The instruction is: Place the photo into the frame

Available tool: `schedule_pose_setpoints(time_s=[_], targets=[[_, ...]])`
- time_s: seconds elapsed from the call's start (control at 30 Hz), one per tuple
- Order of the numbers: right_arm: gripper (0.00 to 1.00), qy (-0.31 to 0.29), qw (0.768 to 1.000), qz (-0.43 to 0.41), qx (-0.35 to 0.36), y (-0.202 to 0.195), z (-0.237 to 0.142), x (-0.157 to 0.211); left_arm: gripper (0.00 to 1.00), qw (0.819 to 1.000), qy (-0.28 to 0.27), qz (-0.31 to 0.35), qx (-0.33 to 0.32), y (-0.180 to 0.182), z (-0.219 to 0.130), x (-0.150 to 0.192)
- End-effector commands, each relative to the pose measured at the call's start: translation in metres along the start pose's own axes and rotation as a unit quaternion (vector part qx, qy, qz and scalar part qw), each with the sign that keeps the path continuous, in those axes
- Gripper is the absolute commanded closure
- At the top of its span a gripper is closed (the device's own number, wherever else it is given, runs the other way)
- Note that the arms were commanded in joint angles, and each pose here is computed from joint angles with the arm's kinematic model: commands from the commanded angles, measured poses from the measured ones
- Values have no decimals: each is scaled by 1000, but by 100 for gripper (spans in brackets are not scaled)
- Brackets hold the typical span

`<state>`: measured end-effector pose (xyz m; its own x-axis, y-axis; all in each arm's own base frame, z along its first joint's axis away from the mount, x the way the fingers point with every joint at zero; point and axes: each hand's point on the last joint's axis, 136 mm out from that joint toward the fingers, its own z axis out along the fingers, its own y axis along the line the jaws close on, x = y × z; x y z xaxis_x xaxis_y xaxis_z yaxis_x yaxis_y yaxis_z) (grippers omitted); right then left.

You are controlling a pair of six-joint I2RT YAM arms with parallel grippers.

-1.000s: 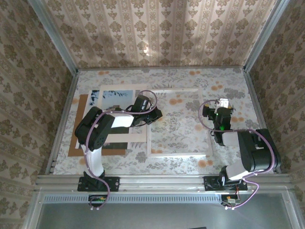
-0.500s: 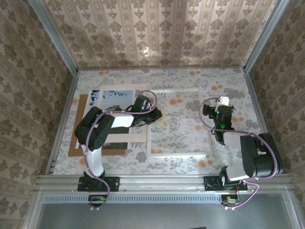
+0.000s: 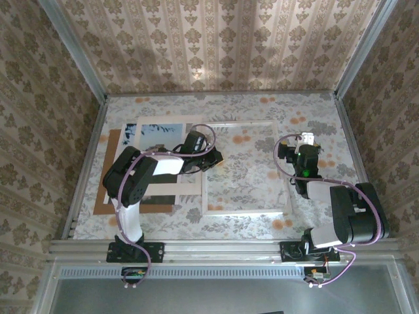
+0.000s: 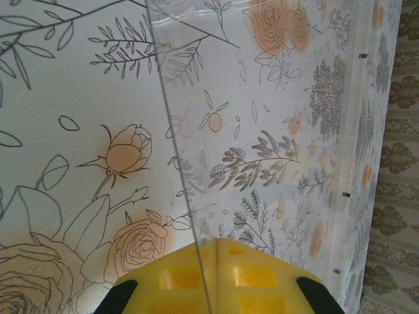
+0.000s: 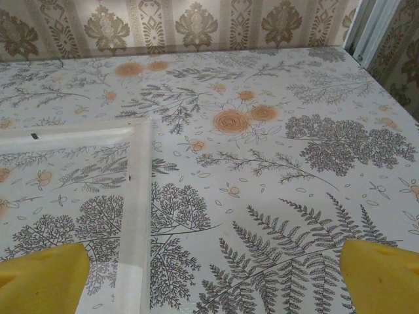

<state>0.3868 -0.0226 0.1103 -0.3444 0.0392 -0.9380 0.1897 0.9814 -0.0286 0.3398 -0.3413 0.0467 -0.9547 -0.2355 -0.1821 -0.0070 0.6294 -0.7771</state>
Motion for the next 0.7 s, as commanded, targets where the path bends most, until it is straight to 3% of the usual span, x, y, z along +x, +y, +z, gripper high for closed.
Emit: schedule_pose_setpoints(time_s=[0.0,0.67], targets=[[0,-10,1000,0,-10,5,-1,-12,100,1000,22,-8,3,-3,-5,12],[0,-6,1000,-2,-11,6,0,-11,100,1000,22,-10,2,-2,-6,13]])
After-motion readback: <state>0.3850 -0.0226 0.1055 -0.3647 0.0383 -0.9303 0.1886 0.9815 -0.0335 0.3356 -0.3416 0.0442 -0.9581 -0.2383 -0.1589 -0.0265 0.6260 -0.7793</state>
